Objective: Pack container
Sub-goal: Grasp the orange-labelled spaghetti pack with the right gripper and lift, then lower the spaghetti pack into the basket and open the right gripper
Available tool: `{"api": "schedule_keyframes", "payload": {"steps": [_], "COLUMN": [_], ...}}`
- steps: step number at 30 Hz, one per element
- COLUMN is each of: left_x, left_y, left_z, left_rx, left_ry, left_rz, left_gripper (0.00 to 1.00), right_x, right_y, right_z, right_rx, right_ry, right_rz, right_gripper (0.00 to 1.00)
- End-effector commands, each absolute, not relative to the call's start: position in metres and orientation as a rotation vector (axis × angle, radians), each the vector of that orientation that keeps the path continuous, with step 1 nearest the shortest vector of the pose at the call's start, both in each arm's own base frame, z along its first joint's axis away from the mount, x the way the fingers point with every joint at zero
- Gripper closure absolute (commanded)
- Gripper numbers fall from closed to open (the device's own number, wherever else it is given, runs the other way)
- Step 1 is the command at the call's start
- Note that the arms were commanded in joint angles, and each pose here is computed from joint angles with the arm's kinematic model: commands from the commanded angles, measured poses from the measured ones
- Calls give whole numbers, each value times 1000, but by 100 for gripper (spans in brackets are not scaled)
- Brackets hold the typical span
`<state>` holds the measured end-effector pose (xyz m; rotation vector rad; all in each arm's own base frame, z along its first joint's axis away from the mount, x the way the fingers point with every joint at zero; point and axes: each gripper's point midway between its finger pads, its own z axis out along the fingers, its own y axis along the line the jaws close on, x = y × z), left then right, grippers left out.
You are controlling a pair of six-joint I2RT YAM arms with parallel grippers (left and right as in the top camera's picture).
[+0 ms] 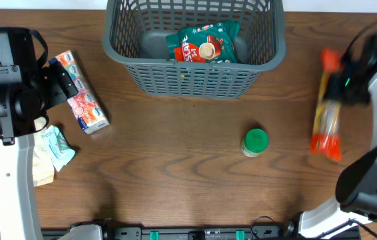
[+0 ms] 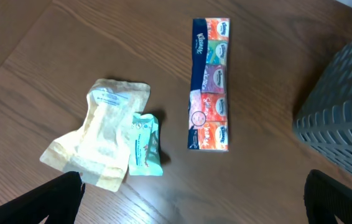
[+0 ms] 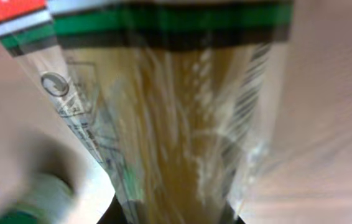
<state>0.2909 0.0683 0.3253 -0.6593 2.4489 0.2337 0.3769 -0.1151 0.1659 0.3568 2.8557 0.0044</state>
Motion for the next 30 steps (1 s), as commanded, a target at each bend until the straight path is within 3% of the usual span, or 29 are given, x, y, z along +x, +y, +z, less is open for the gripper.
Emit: {"api": "schedule_keyframes", "payload": {"steps": [1, 4, 8, 11, 15, 20, 30], "left_x": [287, 287, 287, 287, 286, 285, 281], "left_y": [71, 71, 71, 71, 71, 71, 70], "left_z": [327, 326, 326, 326, 326, 325, 323], "left_rx": [-674, -674, -674, -674, -674, -674, -676], "left_ry": [2440, 2441, 2441, 2441, 2444, 2452, 2471], "left_rz": [248, 248, 248, 248, 248, 250, 256], "left_gripper": [1, 1, 1, 1, 1, 1, 1], "right_x": [420, 442, 448, 444, 441, 465, 519], "right_y": [-89, -58, 16, 72, 146, 192, 243], "right_z": [272, 345, 432, 467, 479, 457, 298], "right_rx": [291, 67, -456, -777, -1099, -1217, -1510], "right_ry": [2564, 2367, 2070, 1850, 1598, 1513, 1659], "right_rz": [57, 37, -54, -142, -218, -217, -24], "right_gripper": [99, 99, 99, 99, 99, 99, 99]}}
